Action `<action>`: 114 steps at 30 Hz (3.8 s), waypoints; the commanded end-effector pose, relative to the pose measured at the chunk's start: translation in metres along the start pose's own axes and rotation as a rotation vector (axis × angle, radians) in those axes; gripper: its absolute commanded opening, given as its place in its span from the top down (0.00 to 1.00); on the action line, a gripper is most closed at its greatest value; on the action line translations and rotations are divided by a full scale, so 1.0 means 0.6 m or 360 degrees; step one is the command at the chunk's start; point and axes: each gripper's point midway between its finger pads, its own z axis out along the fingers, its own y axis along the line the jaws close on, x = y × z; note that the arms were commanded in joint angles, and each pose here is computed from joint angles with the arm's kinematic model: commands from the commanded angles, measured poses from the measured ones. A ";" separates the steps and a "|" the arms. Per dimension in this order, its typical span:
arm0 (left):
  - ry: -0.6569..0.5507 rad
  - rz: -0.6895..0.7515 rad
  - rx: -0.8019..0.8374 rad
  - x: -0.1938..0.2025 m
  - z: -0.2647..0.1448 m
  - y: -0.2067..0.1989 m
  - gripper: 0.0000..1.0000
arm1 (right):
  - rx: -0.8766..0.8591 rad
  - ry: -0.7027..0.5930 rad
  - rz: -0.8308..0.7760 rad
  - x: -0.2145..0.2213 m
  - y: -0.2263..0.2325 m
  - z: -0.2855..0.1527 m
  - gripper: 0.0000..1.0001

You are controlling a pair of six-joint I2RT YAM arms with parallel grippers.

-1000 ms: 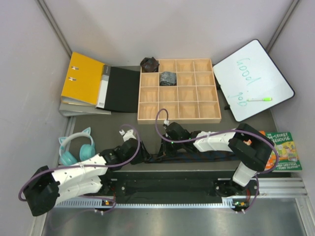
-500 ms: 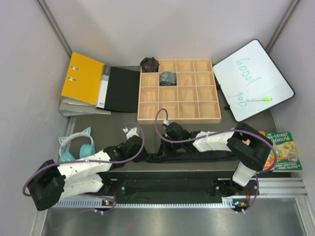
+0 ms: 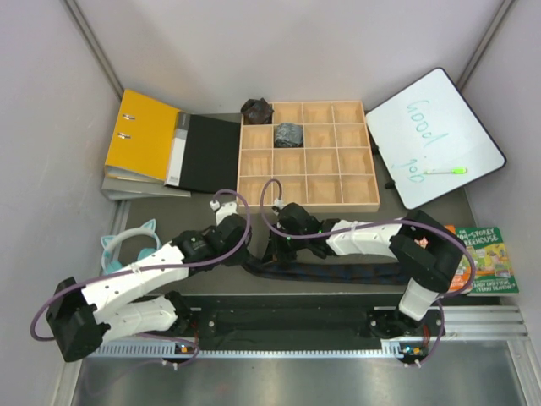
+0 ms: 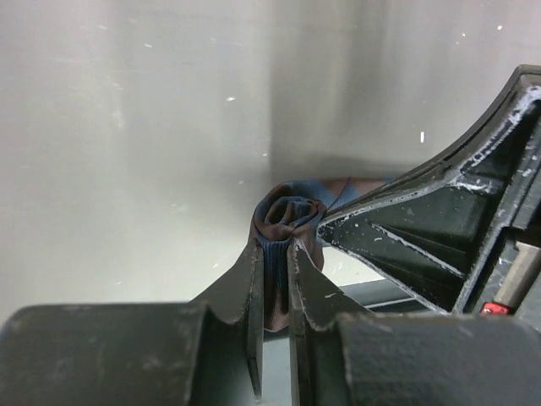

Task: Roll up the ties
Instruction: Roll the tie at the center of the board.

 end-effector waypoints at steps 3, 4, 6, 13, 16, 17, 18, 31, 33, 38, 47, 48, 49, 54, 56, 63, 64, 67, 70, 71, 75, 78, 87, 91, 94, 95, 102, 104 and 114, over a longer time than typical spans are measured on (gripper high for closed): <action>-0.0021 0.0087 -0.0124 -0.019 -0.024 0.016 1.00 | -0.0078 -0.0001 -0.0029 -0.013 0.035 0.009 0.94; -0.0014 0.0088 -0.0125 -0.019 -0.024 0.014 1.00 | -0.0088 0.0000 -0.0029 -0.014 0.037 0.009 0.94; 0.0000 0.0091 -0.0131 -0.017 -0.021 0.012 1.00 | -0.0094 0.0007 -0.0025 -0.011 0.039 0.010 0.94; -0.0005 0.0115 -0.0156 -0.022 -0.017 -0.002 1.00 | -0.0125 0.0033 -0.0002 -0.006 0.040 0.019 0.94; -0.0002 0.0130 -0.0182 -0.020 -0.015 -0.007 1.00 | -0.0144 0.0038 0.0010 -0.005 0.042 0.024 0.94; 0.0005 0.0132 -0.0181 -0.017 -0.012 -0.012 1.00 | -0.0151 0.0036 0.0012 -0.006 0.044 0.025 0.94; 0.0001 0.0131 -0.0170 -0.018 -0.012 -0.018 1.00 | -0.0153 0.0043 0.0016 -0.004 0.043 0.028 0.94; 0.0046 0.0194 -0.0103 0.013 0.008 -0.081 1.00 | -0.0189 0.0055 0.0045 -0.004 0.040 0.030 0.93; 0.0053 0.0206 -0.0115 0.018 0.016 -0.085 1.00 | -0.0187 0.0054 0.0052 -0.003 0.035 0.028 0.93; 0.0070 0.0238 -0.0171 0.033 0.036 -0.087 1.00 | -0.0184 0.0043 0.0069 -0.004 0.023 0.018 0.93; 0.0092 0.0270 -0.0237 0.050 0.062 -0.079 1.00 | -0.0093 -0.0001 0.0067 -0.008 -0.009 -0.017 0.93; 0.0091 0.0271 -0.0240 0.050 0.063 -0.078 1.00 | -0.0064 -0.0006 0.0068 -0.009 -0.015 -0.024 0.93; 0.0096 0.0279 -0.0247 0.053 0.065 -0.077 1.00 | -0.0046 -0.0014 0.0069 -0.011 -0.019 -0.028 0.93; 0.0096 0.0292 -0.0264 0.054 0.069 -0.074 1.00 | 0.0083 -0.0054 0.0050 -0.016 -0.046 -0.053 0.92; 0.0098 0.0295 -0.0269 0.054 0.070 -0.073 1.00 | 0.0129 -0.0059 0.0051 -0.014 -0.055 -0.066 0.92; 0.0093 0.0328 -0.0256 0.057 0.072 -0.077 0.88 | 0.0236 -0.0113 0.0044 -0.013 -0.084 -0.098 0.91; 0.0089 0.0331 -0.0252 0.057 0.071 -0.079 0.86 | 0.0240 -0.0114 0.0044 -0.011 -0.087 -0.100 0.91; 0.0084 0.0339 -0.0242 0.057 0.070 -0.080 0.76 | 0.0268 -0.0119 0.0050 -0.003 -0.097 -0.111 0.91; 0.0078 0.0335 -0.0220 0.056 0.070 -0.084 0.65 | 0.0284 -0.0137 0.0045 -0.003 -0.099 -0.121 0.90; 0.0079 0.0334 -0.0212 0.056 0.070 -0.086 0.63 | 0.0289 -0.0146 0.0041 -0.004 -0.100 -0.123 0.90; 0.0065 0.0340 -0.0192 0.051 0.066 -0.093 0.53 | 0.0281 -0.0166 0.0040 -0.006 -0.094 -0.134 0.89; 0.0057 0.0336 -0.0184 0.045 0.061 -0.099 0.50 | 0.0261 -0.0182 0.0037 -0.012 -0.083 -0.141 0.89; -0.0020 0.0281 -0.0081 0.012 0.012 -0.120 0.33 | 0.0095 -0.0200 0.0015 -0.022 -0.036 -0.152 0.89; -0.0103 0.0253 -0.0072 -0.013 -0.026 -0.108 0.28 | 0.0033 -0.0164 -0.0004 -0.016 -0.014 -0.143 0.89; -0.0164 0.0215 -0.0092 -0.024 -0.046 -0.083 0.27 | -0.0019 -0.0152 -0.0024 -0.016 0.009 -0.137 0.88; -0.0203 0.0193 -0.0089 -0.031 -0.057 -0.074 0.27 | -0.0052 -0.0129 -0.0033 -0.011 0.021 -0.135 0.88; -0.0258 0.0083 -0.0130 -0.020 -0.068 -0.003 0.23 | -0.0155 -0.0045 -0.0084 -0.002 0.080 -0.103 0.87; -0.0276 0.0046 -0.0101 -0.021 -0.075 0.004 0.22 | -0.0196 -0.0029 -0.0066 -0.005 0.093 -0.090 0.87; -0.0285 0.0027 -0.0160 -0.018 -0.081 0.037 0.20 | -0.0152 0.0033 -0.0050 -0.001 0.082 -0.048 0.87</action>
